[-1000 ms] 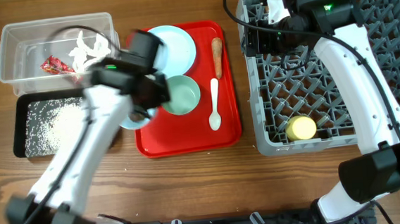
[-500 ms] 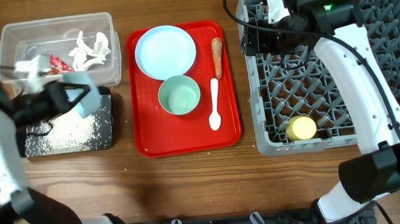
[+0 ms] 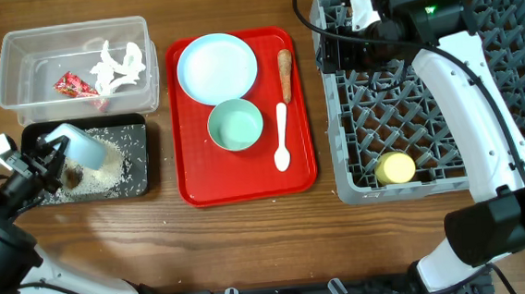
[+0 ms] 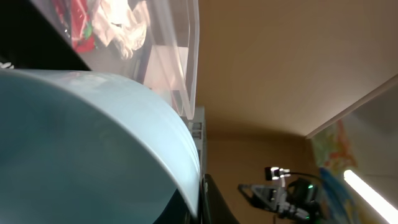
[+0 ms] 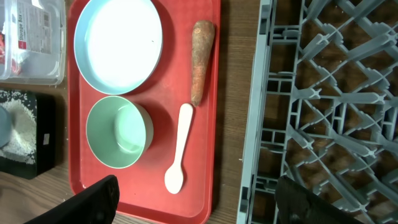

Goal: Sort waste into correct bins and load items into the dishwasher rack
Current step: 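Carry the blue bowl to the black tray and tip out the scrap, then set the blue bowl back on the red tray with the left gripper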

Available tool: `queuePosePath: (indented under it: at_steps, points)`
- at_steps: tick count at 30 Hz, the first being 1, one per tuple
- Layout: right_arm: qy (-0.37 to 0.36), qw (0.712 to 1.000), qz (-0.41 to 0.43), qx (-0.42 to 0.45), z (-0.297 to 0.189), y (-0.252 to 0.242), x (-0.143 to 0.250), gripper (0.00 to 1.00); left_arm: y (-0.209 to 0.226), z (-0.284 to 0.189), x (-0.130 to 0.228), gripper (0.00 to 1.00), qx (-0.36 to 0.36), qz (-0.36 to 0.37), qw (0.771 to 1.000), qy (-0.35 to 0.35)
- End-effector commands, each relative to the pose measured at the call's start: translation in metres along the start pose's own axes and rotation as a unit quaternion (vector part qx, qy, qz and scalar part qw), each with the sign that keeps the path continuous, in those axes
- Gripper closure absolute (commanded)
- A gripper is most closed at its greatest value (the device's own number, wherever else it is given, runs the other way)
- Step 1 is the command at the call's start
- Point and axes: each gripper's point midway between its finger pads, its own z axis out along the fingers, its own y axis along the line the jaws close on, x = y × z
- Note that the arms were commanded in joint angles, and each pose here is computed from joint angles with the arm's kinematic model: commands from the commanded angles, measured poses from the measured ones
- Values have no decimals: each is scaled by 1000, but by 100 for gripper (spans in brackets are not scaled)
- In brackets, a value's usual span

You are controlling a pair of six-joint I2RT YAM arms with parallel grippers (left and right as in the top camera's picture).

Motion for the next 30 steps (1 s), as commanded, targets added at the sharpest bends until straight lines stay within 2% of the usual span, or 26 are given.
queuePosePath:
  at_steps: [1,5,9,12,14,16,18,20,23,26,30]
  points:
    - [0,1000,1,0,3,1,-3,18,-9,0,-4,96,41,-46,998,-13]
    - [-4,1000,0,-1,3,2,-5,18,-21,0,-6,96,41,-43,998,-13]
    - [-3,1000,0,-1,3,2,-5,18,-57,7,-1,96,29,5,1000,4]
    - [-5,1000,1,-1,3,2,-5,18,-89,30,31,96,-20,68,996,57]
    - [-5,1000,3,-2,3,2,-5,18,-106,54,71,96,-76,121,982,120]
    - [-5,1000,11,-2,3,2,-5,18,-104,71,101,96,-144,139,966,166]
    - [-5,1000,11,-7,3,4,-5,18,-85,83,129,96,-259,159,930,208]
    - [-4,1000,11,-7,3,4,-5,18,-55,91,152,96,-387,185,871,240]
    - [-4,1000,11,-7,3,4,-5,18,-22,103,188,96,-504,241,783,275]
    - [0,1000,12,-6,3,3,-3,18,1,107,216,96,-564,278,725,280]
    - [0,1000,10,-6,3,3,-3,18,24,122,257,96,-572,316,702,283]
